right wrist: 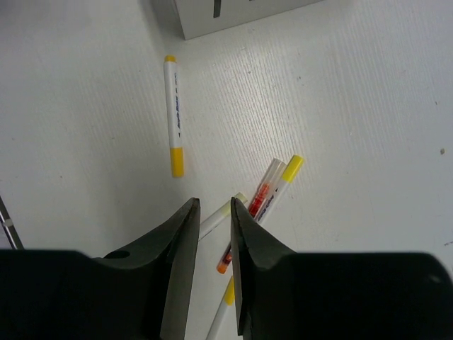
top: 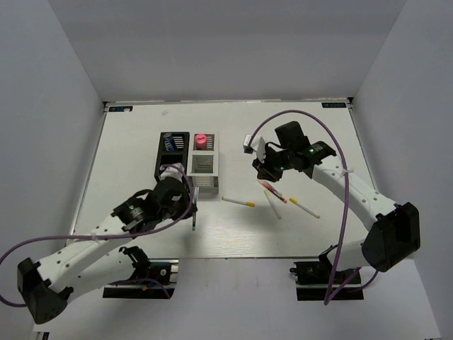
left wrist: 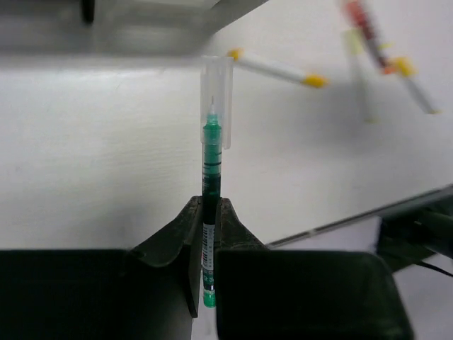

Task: Sort the stationery into containers
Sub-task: Pick up the pen from the center of the board, then place the pen in the storage box.

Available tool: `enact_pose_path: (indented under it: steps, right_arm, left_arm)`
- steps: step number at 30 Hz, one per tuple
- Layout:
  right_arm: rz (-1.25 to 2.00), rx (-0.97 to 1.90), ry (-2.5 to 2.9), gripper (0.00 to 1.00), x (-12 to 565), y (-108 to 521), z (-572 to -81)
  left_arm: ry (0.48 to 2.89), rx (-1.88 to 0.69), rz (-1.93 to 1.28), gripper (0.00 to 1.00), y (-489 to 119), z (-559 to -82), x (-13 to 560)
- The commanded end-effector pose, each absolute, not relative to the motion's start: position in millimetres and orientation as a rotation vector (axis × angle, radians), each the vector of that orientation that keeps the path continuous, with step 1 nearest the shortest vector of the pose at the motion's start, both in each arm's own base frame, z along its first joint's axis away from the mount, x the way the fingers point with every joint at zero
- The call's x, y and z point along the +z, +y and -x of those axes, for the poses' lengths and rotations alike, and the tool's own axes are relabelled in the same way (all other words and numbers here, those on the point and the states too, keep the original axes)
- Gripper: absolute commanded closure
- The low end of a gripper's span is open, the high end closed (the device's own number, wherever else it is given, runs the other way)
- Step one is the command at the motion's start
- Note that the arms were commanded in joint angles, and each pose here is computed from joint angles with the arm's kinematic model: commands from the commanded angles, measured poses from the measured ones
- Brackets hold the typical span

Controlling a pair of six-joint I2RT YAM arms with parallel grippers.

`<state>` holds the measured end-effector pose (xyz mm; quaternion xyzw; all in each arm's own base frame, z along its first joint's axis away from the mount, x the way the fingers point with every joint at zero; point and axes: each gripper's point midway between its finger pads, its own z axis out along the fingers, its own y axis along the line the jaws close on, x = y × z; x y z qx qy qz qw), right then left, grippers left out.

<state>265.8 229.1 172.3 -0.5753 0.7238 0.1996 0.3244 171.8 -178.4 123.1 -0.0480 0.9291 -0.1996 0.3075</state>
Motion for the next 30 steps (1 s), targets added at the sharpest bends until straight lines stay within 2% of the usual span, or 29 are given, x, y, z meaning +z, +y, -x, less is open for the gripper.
enact_pose_path:
  steps: [1,4,8,15,25,30]
  right_arm:
    - [1.455,0.565,1.867,0.70,184,233,-266]
    - [1.429,0.571,1.881,0.70,181,229,-266]
    - [1.413,0.562,1.887,0.70,179,225,-269]
    - [1.401,0.553,1.878,0.70,181,218,-266]
    - [1.388,0.565,1.878,0.70,173,216,-265]
    - [1.385,0.581,1.885,0.70,170,217,-264]
  left_arm:
    - [2.338,-0.607,-0.080,1.00,-185,-172,185]
    - [2.179,-0.584,0.013,1.00,-180,-198,231]
    - [2.009,-0.477,0.177,1.00,-164,-236,263]
    - [1.855,-0.050,0.425,1.00,-119,-291,263]
    - [1.748,0.183,0.517,1.00,-75,-328,267]
    - [1.822,0.280,0.484,1.00,-75,-349,230]
